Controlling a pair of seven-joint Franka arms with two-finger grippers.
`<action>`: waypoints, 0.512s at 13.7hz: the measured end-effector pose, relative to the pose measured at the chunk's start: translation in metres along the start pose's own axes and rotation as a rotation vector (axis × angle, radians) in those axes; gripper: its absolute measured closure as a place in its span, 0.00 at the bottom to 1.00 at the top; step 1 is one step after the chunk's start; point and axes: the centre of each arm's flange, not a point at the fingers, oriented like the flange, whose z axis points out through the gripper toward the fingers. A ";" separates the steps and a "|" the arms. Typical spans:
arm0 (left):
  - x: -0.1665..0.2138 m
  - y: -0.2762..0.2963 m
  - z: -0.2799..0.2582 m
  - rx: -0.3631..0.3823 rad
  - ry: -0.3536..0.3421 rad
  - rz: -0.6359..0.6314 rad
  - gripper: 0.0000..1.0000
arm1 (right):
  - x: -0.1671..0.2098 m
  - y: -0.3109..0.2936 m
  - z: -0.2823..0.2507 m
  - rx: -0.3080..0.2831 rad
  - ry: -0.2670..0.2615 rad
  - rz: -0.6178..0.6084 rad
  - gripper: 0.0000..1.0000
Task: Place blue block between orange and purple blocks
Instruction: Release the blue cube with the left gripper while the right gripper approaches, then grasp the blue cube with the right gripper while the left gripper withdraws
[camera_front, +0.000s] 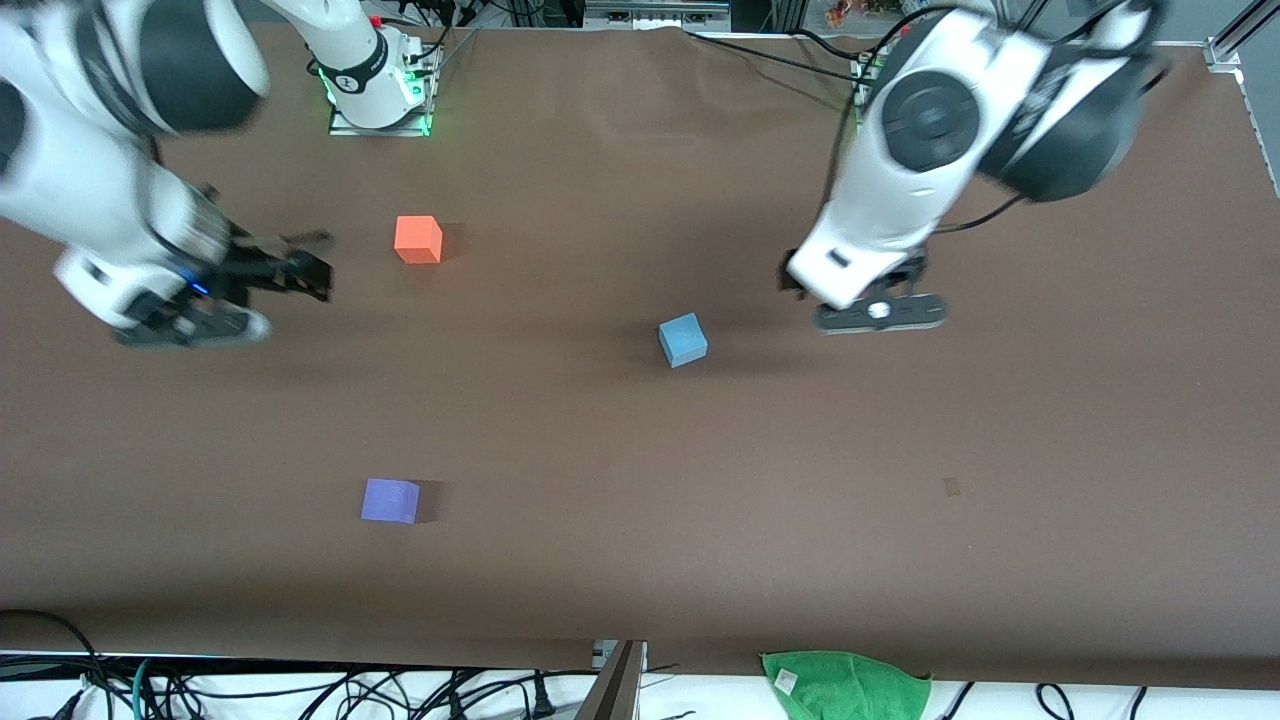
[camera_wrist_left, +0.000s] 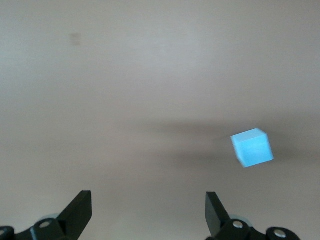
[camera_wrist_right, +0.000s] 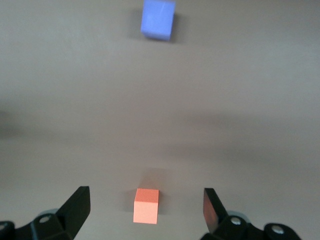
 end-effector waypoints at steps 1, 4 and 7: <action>0.007 -0.026 -0.012 -0.003 0.005 0.025 0.00 | 0.008 -0.009 0.017 -0.006 -0.020 -0.011 0.00; 0.033 -0.103 -0.017 -0.034 -0.005 0.120 0.00 | 0.011 -0.035 0.023 0.016 -0.023 -0.043 0.00; 0.047 -0.199 -0.007 -0.132 -0.037 0.177 0.00 | 0.006 -0.100 0.029 0.102 -0.005 -0.106 0.00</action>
